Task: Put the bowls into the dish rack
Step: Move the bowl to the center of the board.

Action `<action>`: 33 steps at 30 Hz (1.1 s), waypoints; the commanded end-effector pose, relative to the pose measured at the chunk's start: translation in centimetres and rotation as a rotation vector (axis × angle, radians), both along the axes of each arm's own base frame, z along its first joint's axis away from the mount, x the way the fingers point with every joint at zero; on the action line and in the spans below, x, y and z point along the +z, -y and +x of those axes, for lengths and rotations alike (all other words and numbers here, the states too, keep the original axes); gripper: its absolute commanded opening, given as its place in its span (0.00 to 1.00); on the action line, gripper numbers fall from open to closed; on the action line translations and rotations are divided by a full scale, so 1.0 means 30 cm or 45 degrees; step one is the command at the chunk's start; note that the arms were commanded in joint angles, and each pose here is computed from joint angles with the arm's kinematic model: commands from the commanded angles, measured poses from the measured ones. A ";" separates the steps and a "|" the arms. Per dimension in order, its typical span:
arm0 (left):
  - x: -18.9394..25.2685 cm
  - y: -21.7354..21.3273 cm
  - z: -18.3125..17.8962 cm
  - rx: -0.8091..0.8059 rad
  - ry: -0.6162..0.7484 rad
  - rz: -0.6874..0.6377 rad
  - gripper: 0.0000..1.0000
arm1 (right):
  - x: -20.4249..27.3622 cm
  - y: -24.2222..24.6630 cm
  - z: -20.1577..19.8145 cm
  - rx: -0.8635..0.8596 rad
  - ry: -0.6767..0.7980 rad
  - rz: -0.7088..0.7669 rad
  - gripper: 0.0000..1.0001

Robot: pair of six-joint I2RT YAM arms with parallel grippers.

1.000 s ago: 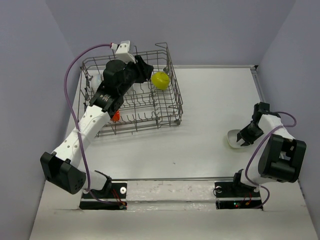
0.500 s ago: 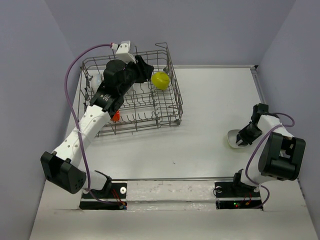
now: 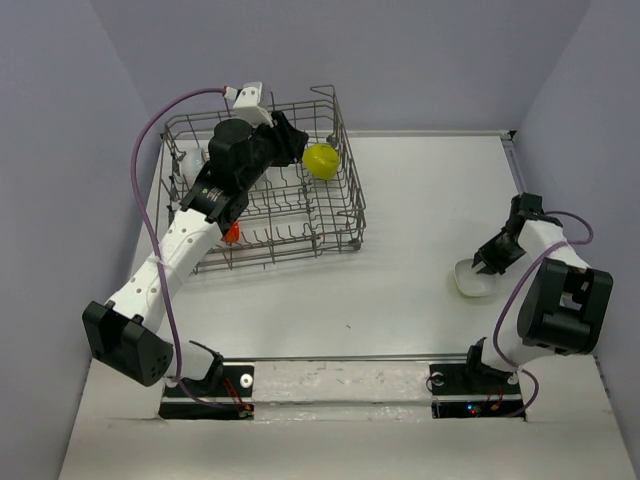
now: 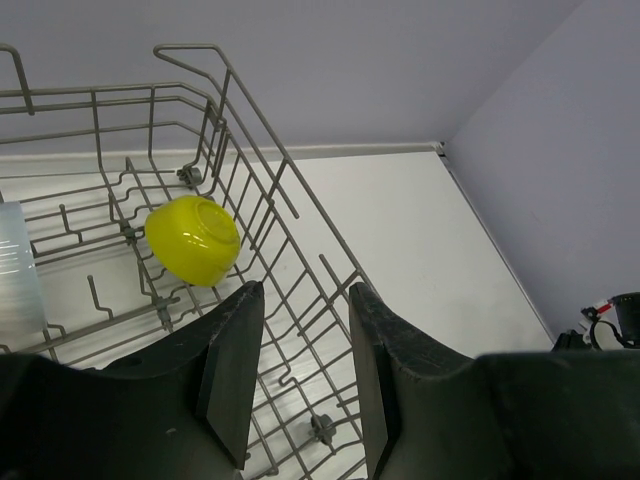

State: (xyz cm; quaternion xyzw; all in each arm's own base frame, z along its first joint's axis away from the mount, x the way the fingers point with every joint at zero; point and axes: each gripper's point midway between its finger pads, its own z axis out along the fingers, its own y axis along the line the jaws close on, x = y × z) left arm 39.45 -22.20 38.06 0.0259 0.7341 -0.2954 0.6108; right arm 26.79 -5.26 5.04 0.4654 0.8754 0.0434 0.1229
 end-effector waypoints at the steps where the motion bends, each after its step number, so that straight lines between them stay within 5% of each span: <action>1: 0.083 -0.003 0.001 -0.005 0.092 -0.044 0.49 | 0.026 0.019 0.089 -0.017 0.086 0.014 0.28; 33: 0.057 0.014 0.009 -0.009 0.070 -0.019 0.49 | 0.035 -0.111 0.369 0.120 0.271 0.159 0.27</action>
